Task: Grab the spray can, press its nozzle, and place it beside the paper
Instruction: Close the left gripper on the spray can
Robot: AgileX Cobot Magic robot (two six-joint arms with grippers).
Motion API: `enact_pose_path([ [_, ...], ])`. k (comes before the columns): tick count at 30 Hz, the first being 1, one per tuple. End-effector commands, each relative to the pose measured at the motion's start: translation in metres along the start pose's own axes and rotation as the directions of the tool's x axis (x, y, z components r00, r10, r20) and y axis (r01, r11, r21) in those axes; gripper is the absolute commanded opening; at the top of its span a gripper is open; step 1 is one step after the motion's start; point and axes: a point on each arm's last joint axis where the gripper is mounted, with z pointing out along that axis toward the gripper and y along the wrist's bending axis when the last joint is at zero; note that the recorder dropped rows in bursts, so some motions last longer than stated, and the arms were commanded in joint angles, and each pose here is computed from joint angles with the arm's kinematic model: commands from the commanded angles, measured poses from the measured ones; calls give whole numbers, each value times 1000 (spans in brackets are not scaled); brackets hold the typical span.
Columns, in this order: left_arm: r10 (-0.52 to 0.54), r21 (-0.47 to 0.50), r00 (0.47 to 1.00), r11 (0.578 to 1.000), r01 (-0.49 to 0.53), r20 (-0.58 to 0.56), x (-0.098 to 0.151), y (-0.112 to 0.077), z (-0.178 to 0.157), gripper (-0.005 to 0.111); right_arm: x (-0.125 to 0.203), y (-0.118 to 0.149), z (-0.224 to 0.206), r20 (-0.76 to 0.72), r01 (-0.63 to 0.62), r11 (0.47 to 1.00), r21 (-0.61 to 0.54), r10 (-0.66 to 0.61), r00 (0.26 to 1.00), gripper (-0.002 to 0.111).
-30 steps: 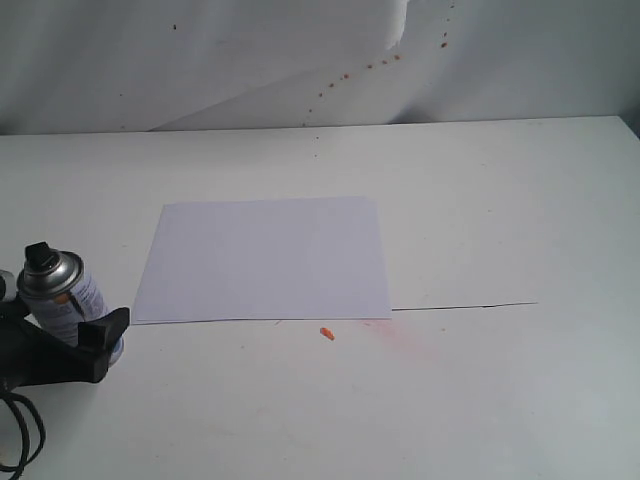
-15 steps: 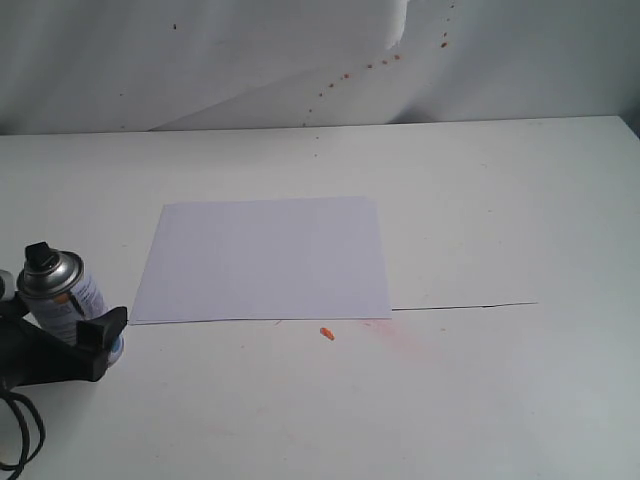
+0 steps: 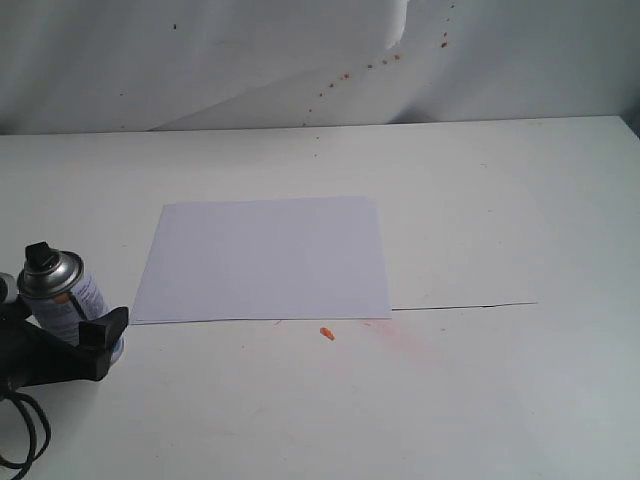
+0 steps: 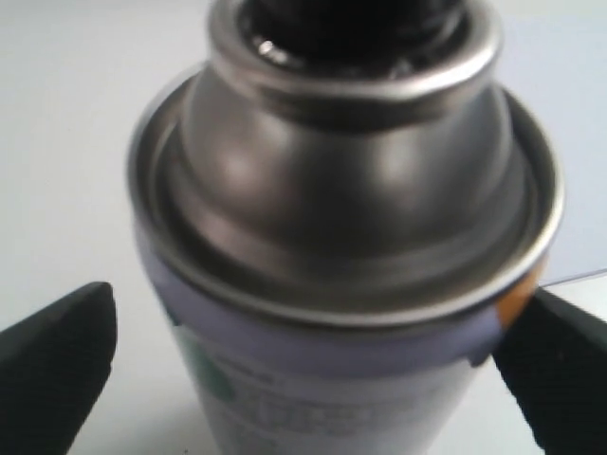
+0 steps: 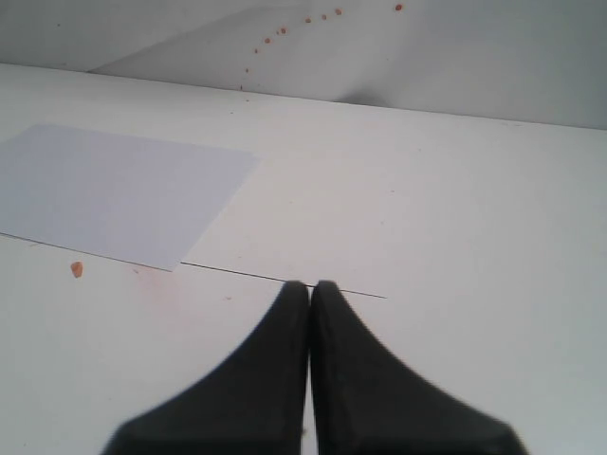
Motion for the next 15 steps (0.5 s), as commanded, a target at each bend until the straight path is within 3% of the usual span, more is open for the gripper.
enact_pose_path([
  [1, -10, -12, 1000, 1000, 10, 25, -3, 2, 1, 105, 1, -1, 0, 4, 5, 1000, 9, -5, 1000, 0],
  [15, -14, -11, 998, 1000, 15, 58, -2, 1, -2, 105, 1, -1, 0, 4, 5, 1000, 9, -5, 1000, 0],
])
